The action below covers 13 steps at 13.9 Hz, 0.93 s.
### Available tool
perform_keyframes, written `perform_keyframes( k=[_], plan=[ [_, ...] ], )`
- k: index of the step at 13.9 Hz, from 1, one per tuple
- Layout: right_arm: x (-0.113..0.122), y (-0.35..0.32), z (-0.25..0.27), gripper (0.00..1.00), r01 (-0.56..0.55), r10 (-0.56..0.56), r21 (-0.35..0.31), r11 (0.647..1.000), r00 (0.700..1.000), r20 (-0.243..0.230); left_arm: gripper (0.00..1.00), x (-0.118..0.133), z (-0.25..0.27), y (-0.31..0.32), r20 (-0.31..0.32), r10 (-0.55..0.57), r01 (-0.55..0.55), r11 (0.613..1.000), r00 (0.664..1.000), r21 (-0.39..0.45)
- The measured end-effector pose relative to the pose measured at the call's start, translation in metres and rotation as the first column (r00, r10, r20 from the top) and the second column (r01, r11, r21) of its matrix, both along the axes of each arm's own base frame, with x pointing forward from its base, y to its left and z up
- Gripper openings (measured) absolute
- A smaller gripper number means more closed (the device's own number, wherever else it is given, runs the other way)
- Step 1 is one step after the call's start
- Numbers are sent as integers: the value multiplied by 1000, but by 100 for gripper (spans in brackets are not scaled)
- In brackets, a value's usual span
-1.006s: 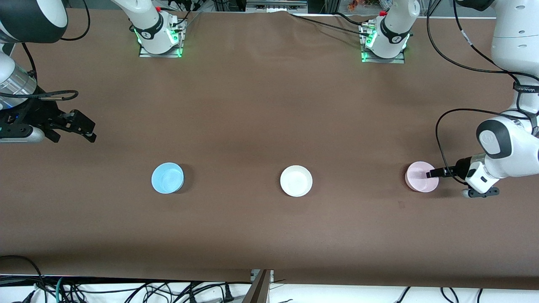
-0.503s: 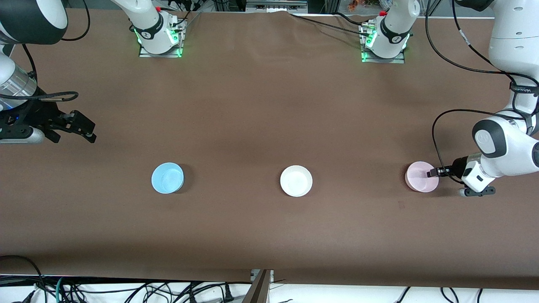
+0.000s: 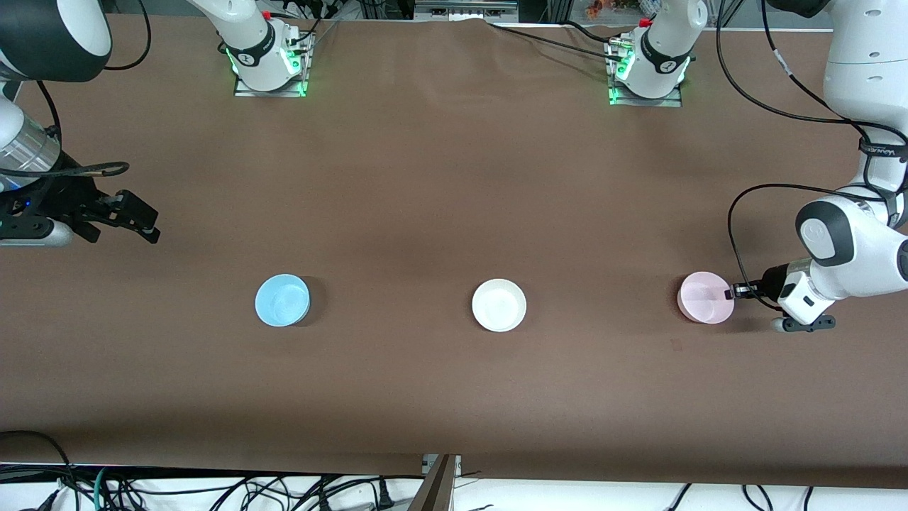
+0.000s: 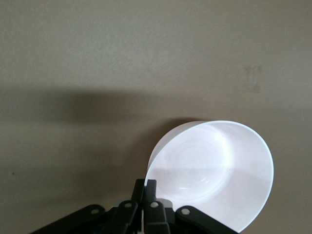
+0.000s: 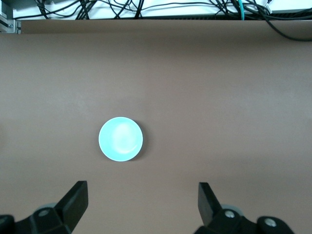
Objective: Stack pink and blue bowls on white bowl
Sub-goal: 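Carry the pink bowl onto the white bowl while the right gripper reaches the blue bowl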
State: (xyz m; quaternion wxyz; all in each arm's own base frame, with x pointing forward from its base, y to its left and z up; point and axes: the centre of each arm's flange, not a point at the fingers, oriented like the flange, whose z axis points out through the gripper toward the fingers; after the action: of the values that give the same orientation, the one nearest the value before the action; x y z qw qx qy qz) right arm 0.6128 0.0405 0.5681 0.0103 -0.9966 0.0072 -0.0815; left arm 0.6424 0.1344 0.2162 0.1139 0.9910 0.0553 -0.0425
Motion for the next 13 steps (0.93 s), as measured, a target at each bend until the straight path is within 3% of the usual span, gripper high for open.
perform_keyframes(
  k=[3, 6, 9, 13],
  plan=[
    [3, 1, -14, 100, 0, 0, -3, 1000, 999, -34, 3, 24, 34, -61, -7, 48, -49, 998, 999, -44],
    [11, 4, -38, 100, -5, 5, -7, 1000, 997, -74, 3, 40, 59, -169, -42, 130, -133, 987, 991, -87],
    [15, 17, -71, 100, -26, 24, -14, 1000, 988, -153, 3, 34, 74, -272, -97, 203, -212, 972, 974, -103],
    [23, 21, -117, 100, -32, 26, -21, 999, 971, -238, 3, 22, 83, -377, -96, 266, -275, 957, 959, -92]
  ],
)
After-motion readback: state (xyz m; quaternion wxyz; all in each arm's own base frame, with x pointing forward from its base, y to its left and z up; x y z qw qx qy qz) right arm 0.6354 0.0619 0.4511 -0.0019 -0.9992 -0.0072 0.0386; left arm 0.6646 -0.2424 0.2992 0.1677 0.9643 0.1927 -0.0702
